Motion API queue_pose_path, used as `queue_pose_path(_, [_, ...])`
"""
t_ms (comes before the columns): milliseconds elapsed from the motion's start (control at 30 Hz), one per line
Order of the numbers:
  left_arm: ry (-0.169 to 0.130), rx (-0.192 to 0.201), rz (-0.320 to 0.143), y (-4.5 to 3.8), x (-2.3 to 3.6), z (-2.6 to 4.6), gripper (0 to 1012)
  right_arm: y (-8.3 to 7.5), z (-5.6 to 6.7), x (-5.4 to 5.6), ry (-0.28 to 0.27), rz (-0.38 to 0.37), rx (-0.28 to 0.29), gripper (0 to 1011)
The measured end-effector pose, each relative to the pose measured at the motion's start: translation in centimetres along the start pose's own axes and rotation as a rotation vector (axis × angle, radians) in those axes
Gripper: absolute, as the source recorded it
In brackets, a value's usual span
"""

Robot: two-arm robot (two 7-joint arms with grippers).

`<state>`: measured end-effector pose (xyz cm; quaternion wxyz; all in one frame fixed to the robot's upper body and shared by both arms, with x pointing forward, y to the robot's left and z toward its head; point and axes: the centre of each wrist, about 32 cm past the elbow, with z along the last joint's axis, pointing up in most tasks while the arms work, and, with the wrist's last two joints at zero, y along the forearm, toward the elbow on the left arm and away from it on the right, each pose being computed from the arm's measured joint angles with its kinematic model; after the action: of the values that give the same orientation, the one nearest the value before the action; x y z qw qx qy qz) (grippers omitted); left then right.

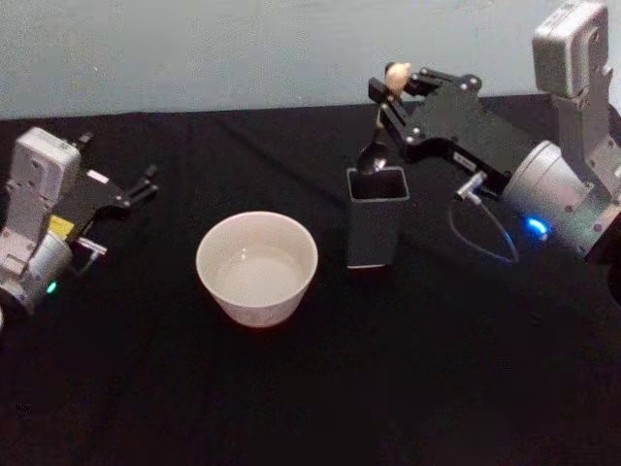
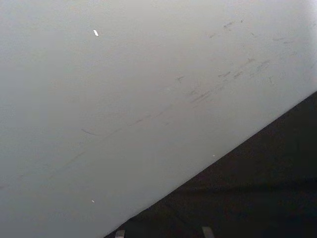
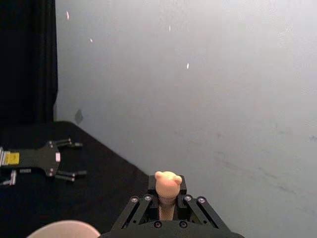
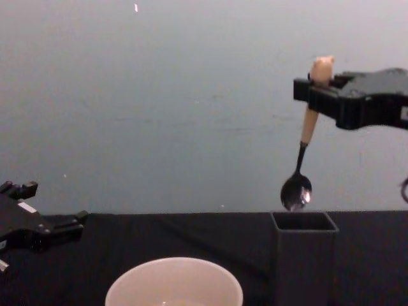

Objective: Pick up the stirring spoon with one hand, stir inside the cup, then place it back in its original position.

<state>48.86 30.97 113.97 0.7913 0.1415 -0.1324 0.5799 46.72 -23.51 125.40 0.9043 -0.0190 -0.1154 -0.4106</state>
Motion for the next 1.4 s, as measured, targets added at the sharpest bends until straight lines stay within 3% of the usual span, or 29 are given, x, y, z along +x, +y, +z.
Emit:
queue_pose_path(400, [0.0,0.0,0.0,0.0,0.0,0.0,1001,0.1,-1.5,-0.6,0.006,-0.013,-0.076,197])
queue_pose_path(933, [0.0,0.0,0.0,0.0,0.0,0.0,1001,0.9,-4.7,-1.5,0.067,-0.029,-0.211,197])
queue_pose_path(1400, [0.0,0.0,0.0,0.0,0.0,0.0,1001,1.2,-5.5,-1.7,0.066,-0.043,-0.249,197])
